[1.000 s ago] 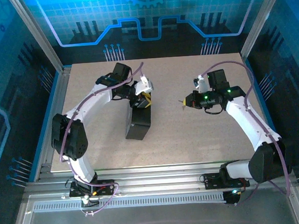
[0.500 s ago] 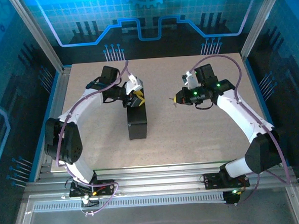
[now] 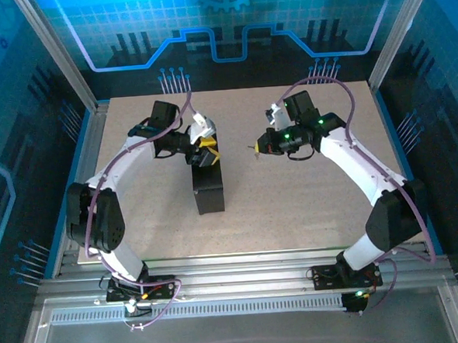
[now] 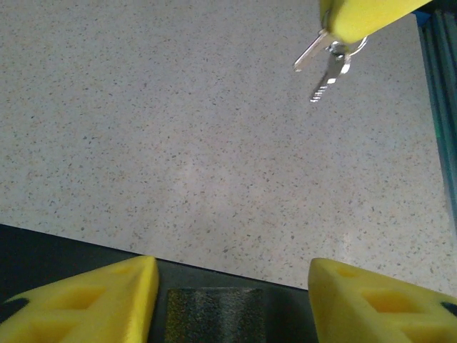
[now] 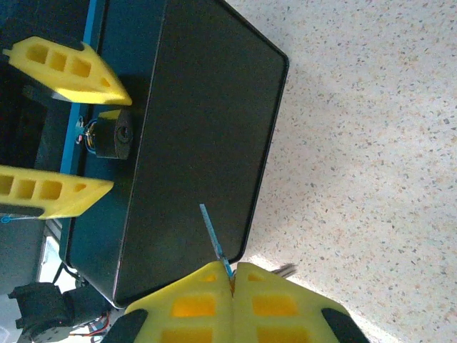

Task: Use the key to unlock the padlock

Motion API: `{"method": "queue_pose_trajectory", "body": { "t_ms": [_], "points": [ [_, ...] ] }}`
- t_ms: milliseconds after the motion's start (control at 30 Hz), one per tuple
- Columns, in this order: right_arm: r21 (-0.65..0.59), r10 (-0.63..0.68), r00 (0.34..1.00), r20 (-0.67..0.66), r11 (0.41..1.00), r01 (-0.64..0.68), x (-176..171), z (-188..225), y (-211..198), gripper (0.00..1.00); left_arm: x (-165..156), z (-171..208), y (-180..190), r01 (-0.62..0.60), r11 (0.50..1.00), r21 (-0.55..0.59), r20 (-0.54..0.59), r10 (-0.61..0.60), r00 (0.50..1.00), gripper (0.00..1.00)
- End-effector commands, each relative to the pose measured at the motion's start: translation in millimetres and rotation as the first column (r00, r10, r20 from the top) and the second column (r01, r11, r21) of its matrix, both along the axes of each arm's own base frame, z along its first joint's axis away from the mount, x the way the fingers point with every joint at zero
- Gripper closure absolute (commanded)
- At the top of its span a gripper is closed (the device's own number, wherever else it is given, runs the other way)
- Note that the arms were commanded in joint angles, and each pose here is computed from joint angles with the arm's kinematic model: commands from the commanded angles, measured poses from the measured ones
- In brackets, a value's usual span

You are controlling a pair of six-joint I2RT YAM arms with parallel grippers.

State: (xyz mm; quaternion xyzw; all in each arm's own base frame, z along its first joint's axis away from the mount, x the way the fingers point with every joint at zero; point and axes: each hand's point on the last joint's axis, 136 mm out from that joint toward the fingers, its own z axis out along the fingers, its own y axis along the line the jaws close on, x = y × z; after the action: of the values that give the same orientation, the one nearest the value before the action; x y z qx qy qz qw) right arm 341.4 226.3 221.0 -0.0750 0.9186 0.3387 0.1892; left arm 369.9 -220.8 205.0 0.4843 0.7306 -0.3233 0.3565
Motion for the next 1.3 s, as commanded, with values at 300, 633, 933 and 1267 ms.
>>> {"method": "queue_pose_trajectory", "body": {
  "t_ms": [300,633,933,1267],
  "points": [
    [0.052,0.116,0.993,0.001,0.992,-0.116,6,5,24,0.97,-14,39,12,0.011,0.999,0.03,0.066,-0.013,0.998,0.37],
    [0.124,0.222,0.974,0.036,0.966,-0.225,5,10,42,0.97,-15,20,17,0.003,0.991,0.134,0.017,-0.005,1.0,0.38],
    [0.147,0.253,0.967,0.041,0.955,-0.256,2,5,53,0.97,-10,-5,14,0.017,0.967,0.253,-0.016,-0.014,1.0,0.44],
    [0.134,0.251,0.968,0.016,0.959,-0.251,0,-8,52,0.97,-2,-22,21,0.013,0.935,0.354,-0.018,-0.007,1.0,0.52]
  ]
}}
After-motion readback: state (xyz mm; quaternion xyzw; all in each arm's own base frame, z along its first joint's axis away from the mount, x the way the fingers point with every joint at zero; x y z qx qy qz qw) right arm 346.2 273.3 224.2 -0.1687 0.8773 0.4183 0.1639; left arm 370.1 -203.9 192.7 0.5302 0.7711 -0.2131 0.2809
